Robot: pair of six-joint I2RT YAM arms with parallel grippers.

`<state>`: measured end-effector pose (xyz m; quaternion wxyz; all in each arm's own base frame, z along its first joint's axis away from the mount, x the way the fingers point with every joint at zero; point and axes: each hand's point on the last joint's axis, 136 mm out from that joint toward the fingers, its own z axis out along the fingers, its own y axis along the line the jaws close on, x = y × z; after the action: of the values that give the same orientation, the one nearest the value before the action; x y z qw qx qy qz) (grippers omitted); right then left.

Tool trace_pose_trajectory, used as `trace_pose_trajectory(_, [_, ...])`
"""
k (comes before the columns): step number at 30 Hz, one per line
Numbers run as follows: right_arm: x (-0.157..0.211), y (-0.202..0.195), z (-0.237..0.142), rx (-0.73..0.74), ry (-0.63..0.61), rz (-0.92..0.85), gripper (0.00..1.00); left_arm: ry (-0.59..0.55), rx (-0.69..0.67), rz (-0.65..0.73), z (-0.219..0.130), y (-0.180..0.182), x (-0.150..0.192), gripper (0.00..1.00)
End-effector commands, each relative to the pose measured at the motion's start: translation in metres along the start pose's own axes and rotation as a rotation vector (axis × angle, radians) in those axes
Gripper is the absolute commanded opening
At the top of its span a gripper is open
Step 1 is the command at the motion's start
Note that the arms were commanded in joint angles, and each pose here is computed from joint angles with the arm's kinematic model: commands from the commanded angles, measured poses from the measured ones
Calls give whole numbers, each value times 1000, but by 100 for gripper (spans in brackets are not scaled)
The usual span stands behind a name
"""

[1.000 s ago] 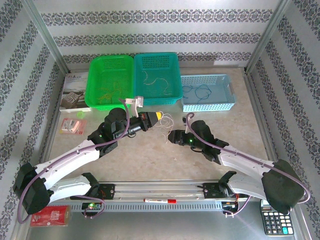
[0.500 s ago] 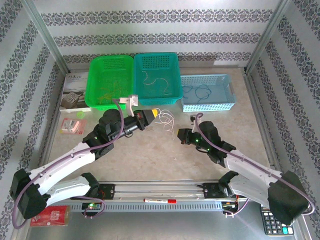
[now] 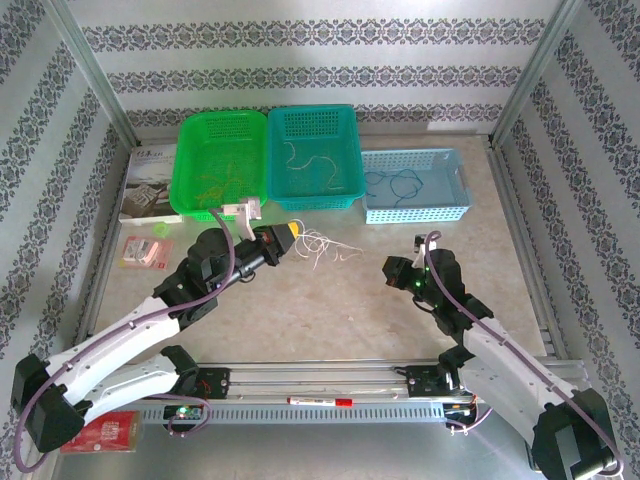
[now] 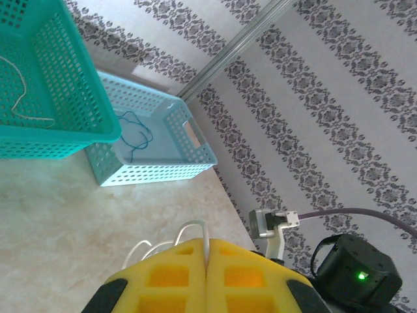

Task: Untangle the cables

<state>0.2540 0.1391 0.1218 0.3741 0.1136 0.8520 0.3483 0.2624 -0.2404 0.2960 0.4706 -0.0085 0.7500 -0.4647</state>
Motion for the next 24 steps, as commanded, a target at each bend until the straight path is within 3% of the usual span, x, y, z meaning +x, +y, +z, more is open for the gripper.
trace_pose_trajectory(1, [-22,15,-6,-7,-43,13,0,-30,-29,30,-4,9,-4,0])
trace_pose_trajectory(5, [-38,47,-11,-85,-50,-26,0,-7,-37,38,-4,15,4,0])
trace_pose_trajectory(6, [-40,56,-12,-106,-45,-40,0,-1,-43,41,-4,17,6,4])
trace_pose_trajectory(11, [-48,110,-17,-213,-20,-142,0,9,-81,58,-7,29,12,57])
trace_pose_trajectory(15, [-43,151,-16,-276,33,-245,0,21,-86,86,-10,31,15,78])
trace_pose_trajectory(19, [-36,180,-14,-318,87,-323,0,63,-27,146,-8,21,21,86])
trace_pose_trajectory(24, [-36,208,-18,-363,108,-373,0,129,66,208,-1,8,35,87])
